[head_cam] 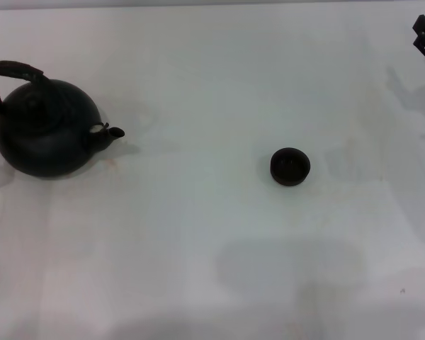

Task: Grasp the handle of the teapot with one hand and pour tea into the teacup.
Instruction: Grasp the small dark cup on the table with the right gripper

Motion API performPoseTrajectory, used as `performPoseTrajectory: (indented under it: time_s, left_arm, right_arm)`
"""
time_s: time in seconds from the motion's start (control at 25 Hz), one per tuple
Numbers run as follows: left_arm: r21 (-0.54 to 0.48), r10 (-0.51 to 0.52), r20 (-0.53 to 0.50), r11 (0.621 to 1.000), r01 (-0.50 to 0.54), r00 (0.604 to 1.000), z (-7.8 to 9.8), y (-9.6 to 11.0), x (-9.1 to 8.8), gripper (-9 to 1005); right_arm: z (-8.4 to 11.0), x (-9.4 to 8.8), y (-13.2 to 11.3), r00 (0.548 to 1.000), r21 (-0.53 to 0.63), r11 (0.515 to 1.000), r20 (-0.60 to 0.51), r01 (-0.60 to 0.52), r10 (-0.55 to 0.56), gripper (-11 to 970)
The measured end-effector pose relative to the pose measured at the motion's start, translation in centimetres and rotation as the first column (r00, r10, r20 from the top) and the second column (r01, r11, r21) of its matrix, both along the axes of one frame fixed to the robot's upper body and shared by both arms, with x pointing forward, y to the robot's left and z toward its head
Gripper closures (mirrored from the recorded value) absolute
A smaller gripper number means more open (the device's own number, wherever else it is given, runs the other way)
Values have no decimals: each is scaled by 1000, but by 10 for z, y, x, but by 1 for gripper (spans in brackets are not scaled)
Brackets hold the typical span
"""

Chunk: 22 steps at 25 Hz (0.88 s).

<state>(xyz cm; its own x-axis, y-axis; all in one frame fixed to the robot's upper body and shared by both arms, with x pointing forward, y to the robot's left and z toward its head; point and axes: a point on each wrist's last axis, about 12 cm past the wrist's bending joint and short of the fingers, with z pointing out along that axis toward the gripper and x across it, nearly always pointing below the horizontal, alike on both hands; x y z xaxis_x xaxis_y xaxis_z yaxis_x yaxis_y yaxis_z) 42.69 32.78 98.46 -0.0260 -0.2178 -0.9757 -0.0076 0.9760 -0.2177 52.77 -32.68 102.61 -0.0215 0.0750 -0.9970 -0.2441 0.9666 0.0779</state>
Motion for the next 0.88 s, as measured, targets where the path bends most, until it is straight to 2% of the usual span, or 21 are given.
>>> performPoseTrajectory:
  time_s: [0.48,0.6,0.76,0.88]
  left_arm:
    - [-4,15,-6,1000,-15,1000,-1,2,-2,121]
    - [-3,15,-6,1000,-15,1000,-1,2,-2,121]
    - [-2,17,-7,1000,-17,1000,-1,2,-3,121]
    - [1,18,-8,1000,-18,1000,-1,4,-3,121]
  right_arm:
    - [-1,-3,-5,999,94,995,-23,35,-33,101]
    - [-2,-4,-6,998,168,985,-52,38,-29,101]
    - [-1,1,-7,994,293,956,-105,24,8,101]
    - [7,9,-2,991,327,944,-102,-46,84,102]
